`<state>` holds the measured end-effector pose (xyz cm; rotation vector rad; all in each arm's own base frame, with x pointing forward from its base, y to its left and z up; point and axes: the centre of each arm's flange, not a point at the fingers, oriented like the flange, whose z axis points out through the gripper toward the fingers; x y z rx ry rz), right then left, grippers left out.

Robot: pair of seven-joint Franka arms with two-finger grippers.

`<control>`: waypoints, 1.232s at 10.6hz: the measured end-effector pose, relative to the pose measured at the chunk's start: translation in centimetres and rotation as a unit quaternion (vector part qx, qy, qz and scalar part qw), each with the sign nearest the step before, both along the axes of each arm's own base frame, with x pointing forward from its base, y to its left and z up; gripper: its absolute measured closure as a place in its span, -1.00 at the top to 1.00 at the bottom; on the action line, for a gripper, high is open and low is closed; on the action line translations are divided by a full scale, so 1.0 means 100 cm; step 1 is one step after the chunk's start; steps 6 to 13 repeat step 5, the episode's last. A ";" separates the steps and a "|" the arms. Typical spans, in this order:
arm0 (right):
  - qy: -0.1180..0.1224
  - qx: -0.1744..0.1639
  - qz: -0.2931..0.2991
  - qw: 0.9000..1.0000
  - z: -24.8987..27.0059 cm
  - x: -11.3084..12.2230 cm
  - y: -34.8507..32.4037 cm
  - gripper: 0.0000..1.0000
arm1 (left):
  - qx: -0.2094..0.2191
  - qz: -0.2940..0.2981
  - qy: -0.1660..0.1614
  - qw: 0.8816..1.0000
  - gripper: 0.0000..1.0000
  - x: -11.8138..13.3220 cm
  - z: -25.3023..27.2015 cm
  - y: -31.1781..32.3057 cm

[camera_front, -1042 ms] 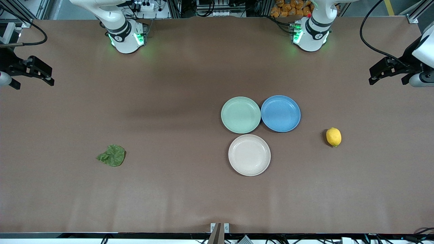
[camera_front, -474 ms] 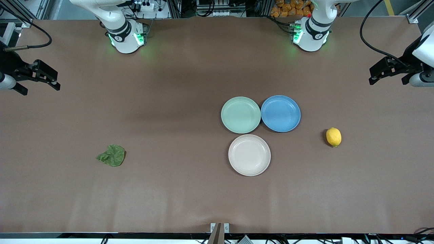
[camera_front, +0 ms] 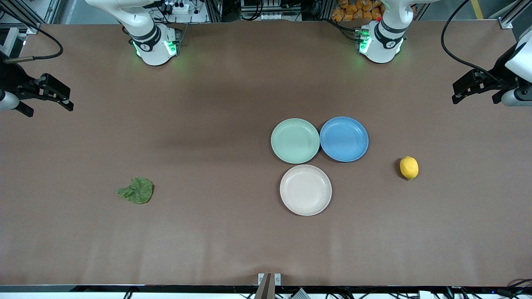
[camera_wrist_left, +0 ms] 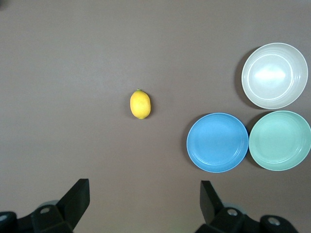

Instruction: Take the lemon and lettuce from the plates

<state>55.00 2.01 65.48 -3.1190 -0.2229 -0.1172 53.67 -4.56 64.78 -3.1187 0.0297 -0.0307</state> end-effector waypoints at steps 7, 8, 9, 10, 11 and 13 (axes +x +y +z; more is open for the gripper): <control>0.000 0.001 -0.010 1.000 -0.008 0.003 -0.011 1.00 | 0.000 0.000 0.000 1.000 1.00 0.000 0.000 0.000; 0.000 0.001 -0.010 1.000 -0.008 0.003 -0.011 1.00 | 0.000 0.000 0.000 1.000 1.00 0.000 0.000 0.000; 0.000 0.001 -0.010 1.000 -0.008 0.003 -0.011 1.00 | 0.000 0.000 0.000 1.000 1.00 0.000 0.000 0.000; 0.000 0.001 -0.010 1.000 -0.008 0.003 -0.011 1.00 | 0.000 0.000 0.000 1.000 1.00 0.000 0.000 0.000; 0.000 0.001 -0.010 1.000 -0.008 0.003 -0.011 1.00 | 0.000 0.000 0.000 1.000 1.00 0.000 0.000 0.000; 0.000 0.001 -0.010 1.000 -0.008 0.003 -0.011 1.00 | 0.000 0.000 0.000 1.000 1.00 0.000 0.000 0.000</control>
